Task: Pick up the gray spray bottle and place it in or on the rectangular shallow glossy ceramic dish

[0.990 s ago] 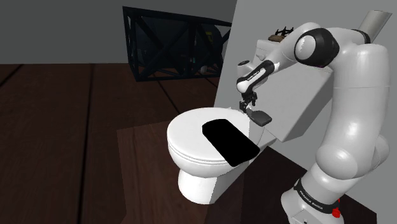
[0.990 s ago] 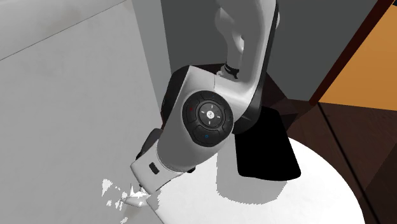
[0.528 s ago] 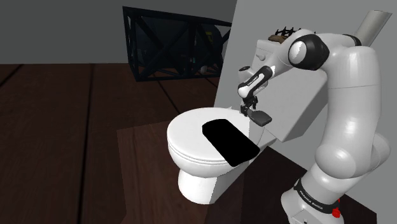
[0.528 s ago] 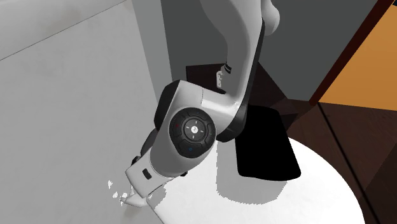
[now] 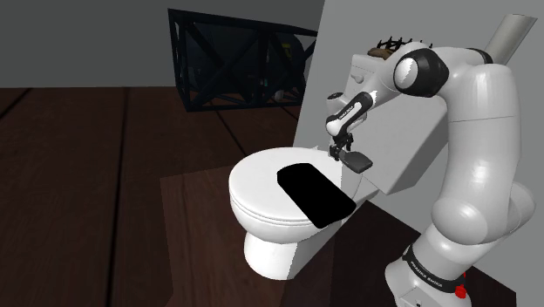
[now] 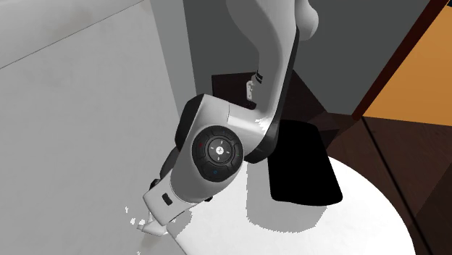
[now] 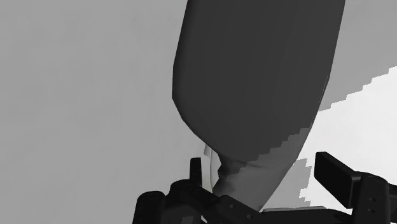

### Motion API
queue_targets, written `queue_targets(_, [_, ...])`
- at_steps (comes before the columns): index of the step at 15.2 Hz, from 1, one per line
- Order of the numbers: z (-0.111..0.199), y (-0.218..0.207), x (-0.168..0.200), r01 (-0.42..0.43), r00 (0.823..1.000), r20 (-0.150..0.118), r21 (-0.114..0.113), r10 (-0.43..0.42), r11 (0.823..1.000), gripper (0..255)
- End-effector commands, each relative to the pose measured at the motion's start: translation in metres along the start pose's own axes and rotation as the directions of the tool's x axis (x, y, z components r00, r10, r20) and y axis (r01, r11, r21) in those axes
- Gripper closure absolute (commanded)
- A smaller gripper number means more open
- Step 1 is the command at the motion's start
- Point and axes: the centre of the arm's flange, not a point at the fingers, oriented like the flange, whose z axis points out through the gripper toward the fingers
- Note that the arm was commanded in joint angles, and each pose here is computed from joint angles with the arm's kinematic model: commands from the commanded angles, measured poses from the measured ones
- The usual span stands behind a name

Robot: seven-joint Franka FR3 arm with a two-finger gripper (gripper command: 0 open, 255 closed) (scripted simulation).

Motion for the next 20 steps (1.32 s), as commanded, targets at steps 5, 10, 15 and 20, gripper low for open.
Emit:
queue_targets(5, [0.0, 0.0, 0.0, 0.0, 1.0, 0.0, 0.0, 0.0, 1.0, 255])
queue_targets(10, [0.0, 0.0, 0.0, 0.0, 1.0, 0.0, 0.0, 0.0, 1.0, 255])
queue_targets(15, [-0.024, 0.01, -0.005, 0.0, 1.0, 0.0, 0.0, 0.0, 1.0, 255])
queue_targets(20, [-0.048, 0.019, -0.011, 0.0, 1.0, 0.0, 0.0, 0.0, 1.0, 255])
